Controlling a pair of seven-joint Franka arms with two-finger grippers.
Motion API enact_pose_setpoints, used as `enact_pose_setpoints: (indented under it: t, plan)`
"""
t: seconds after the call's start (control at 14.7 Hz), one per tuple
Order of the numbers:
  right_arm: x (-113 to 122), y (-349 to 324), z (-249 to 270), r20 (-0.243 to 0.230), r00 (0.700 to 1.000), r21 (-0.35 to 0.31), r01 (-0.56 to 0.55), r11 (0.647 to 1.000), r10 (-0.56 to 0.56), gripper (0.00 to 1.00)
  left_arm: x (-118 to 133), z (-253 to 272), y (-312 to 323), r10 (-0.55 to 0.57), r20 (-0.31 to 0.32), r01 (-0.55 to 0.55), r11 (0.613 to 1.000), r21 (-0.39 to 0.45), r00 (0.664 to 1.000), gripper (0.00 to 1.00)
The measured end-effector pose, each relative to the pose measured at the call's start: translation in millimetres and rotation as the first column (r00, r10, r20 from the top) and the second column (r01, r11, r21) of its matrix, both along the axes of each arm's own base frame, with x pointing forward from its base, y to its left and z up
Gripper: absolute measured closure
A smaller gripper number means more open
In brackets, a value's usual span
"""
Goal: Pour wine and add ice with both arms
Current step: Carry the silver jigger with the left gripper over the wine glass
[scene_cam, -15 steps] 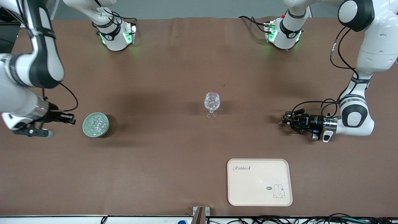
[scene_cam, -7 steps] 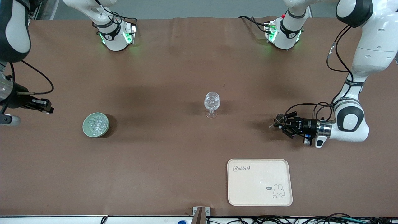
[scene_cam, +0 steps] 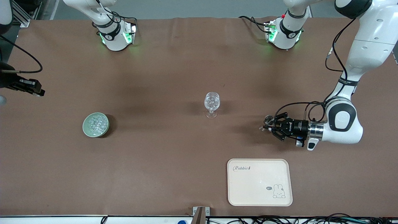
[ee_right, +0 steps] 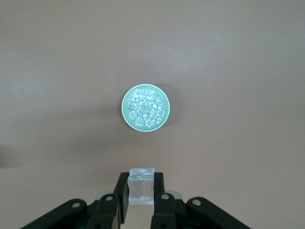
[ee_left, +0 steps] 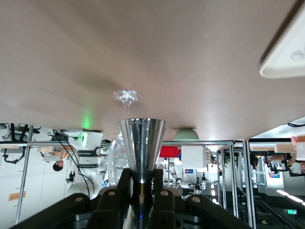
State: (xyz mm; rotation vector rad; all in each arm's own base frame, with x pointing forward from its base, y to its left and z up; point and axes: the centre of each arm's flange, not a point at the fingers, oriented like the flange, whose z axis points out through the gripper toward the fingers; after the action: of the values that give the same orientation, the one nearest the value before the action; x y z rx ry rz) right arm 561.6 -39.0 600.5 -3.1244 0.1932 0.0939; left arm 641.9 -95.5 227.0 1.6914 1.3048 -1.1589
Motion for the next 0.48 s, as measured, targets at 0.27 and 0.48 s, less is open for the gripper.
enact_pose_setpoints:
  t: [0.27,0.48]
  plan:
    - [-5.8,-0.8,1.0,-0.002,1.000,0.002,0.001,1.000,-0.001,0.76,-2.1,24.7,-39.4,-0.006,0.007,0.006,1.000,0.013,1.000,0.78]
    - [-5.9,-0.6,-0.4,-0.005,1.000,0.002,0.001,1.000,-0.001,0.76,-12.5,45.0,-81.1,0.003,-0.002,-0.003,0.997,0.083,1.000,0.78]
